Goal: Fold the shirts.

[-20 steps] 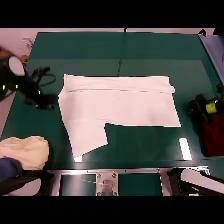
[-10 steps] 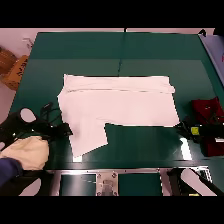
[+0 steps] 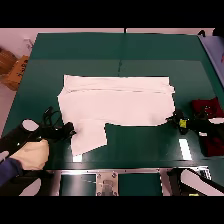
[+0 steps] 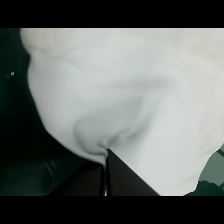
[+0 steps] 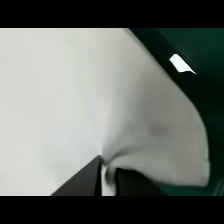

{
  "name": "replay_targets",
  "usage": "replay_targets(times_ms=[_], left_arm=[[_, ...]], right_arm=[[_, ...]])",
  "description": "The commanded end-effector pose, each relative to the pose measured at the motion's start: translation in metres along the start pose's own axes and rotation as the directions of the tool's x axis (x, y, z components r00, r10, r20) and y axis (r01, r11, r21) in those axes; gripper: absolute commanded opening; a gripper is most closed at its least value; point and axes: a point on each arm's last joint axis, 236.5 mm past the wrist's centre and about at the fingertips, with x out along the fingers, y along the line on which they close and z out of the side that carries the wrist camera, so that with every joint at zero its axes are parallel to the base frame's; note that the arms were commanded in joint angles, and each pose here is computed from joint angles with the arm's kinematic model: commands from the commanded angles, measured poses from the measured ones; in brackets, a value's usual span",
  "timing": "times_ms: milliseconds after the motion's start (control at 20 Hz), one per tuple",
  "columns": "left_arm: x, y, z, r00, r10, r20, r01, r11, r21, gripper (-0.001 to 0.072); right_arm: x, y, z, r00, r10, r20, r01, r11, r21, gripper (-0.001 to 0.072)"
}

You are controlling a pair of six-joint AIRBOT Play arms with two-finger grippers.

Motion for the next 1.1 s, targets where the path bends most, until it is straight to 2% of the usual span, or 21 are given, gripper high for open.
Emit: replay_targets(times_ms=[0,150,350,500,750,1050], left_arm=[[-0.008,-0.025,-0.003,0.997,-0.073,-0.035,0.076,0.994,0.081,0.0022],[-0.035,-0.035,0.000,0.997,-0.010,-0.081,0.029,0.974,0.227,0.0021],[-0.088,-0.064,0.020,1.000,0.015,0.006,-0.016,0.933,0.358,0.0021],[-0.114,-0.087,0.022,1.000,-0.005,0.009,0.001,0.919,0.393,0.0021],[-0.145,-0.130,0.074,0.977,-0.094,0.191,0.000,0.898,0.441,0.0021],[-0.116,-0.156,0.162,0.967,-0.109,0.230,-0.006,0.895,0.447,0.0021]], right_arm=[[0.001,0.014,0.001,1.000,0.019,-0.018,-0.020,0.997,-0.080,0.0017],[-0.011,0.022,-0.005,0.996,0.006,-0.084,-0.018,0.989,-0.149,0.0016],[-0.037,0.020,-0.007,0.995,-0.031,-0.092,0.012,0.981,-0.196,0.0016],[-0.066,0.031,0.001,1.000,-0.001,-0.028,-0.005,0.974,-0.226,0.0016],[-0.089,0.088,0.028,0.993,0.103,0.057,-0.082,0.950,-0.301,0.0016],[-0.071,0.176,0.084,0.980,0.175,0.091,-0.122,0.900,-0.418,0.0016]])
